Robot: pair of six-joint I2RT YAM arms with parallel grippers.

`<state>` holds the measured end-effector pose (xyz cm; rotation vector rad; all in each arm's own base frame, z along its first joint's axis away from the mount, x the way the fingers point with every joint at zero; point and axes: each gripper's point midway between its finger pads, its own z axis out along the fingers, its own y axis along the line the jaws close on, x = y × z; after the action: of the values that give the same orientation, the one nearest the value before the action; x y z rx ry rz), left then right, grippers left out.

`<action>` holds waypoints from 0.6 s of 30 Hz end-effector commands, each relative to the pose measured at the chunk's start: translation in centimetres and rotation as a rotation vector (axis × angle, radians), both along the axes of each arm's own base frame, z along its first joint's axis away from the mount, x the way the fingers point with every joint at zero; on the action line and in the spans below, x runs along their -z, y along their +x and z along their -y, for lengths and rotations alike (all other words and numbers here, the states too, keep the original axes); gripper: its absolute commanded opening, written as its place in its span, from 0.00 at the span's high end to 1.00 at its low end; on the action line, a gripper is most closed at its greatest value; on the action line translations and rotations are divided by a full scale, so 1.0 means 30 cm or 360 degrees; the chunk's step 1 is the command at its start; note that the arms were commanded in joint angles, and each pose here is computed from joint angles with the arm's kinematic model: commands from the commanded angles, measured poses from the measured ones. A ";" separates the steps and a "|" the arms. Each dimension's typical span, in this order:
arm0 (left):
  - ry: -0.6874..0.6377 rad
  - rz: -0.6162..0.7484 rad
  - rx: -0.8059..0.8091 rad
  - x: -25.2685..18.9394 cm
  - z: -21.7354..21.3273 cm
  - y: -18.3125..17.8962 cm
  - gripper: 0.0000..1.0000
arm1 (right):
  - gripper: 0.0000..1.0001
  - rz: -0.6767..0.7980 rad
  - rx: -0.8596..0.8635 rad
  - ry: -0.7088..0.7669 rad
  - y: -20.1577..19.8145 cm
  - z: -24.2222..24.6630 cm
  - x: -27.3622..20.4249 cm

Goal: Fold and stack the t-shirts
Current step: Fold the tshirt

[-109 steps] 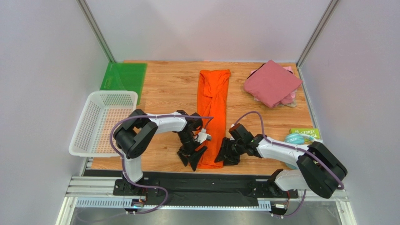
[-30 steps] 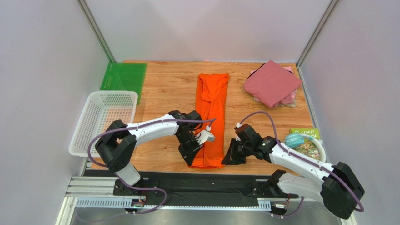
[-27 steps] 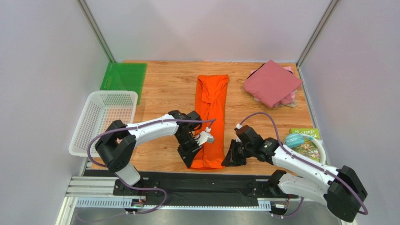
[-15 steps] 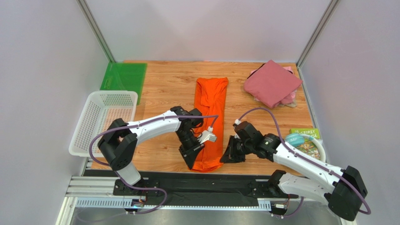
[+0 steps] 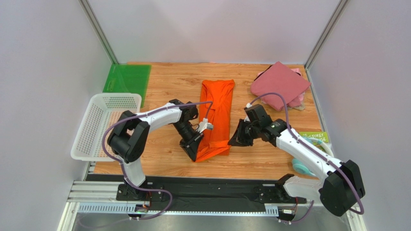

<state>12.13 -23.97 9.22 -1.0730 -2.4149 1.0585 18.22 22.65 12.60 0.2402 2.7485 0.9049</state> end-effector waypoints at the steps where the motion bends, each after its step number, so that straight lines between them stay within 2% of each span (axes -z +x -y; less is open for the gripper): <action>1: 0.0003 -0.0079 0.0009 0.046 -0.017 -0.011 0.99 | 1.00 0.0084 -0.0067 0.0028 0.055 -0.018 -0.045; 7: -0.0020 0.0009 -0.0005 0.034 0.027 0.071 0.99 | 1.00 0.0059 -0.0086 0.0025 0.102 -0.040 -0.012; 14: -0.0104 0.0212 -0.0049 -0.040 0.118 0.272 1.00 | 1.00 0.0064 -0.0099 0.0031 0.147 -0.058 -0.006; 18: -0.0065 0.0180 -0.0054 -0.019 0.137 0.334 1.00 | 1.00 0.0085 -0.0086 0.0039 0.192 -0.056 -0.020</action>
<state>20.66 -27.93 10.21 -1.1346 -2.5269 1.1071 21.22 23.35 10.80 0.2026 2.8147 0.8756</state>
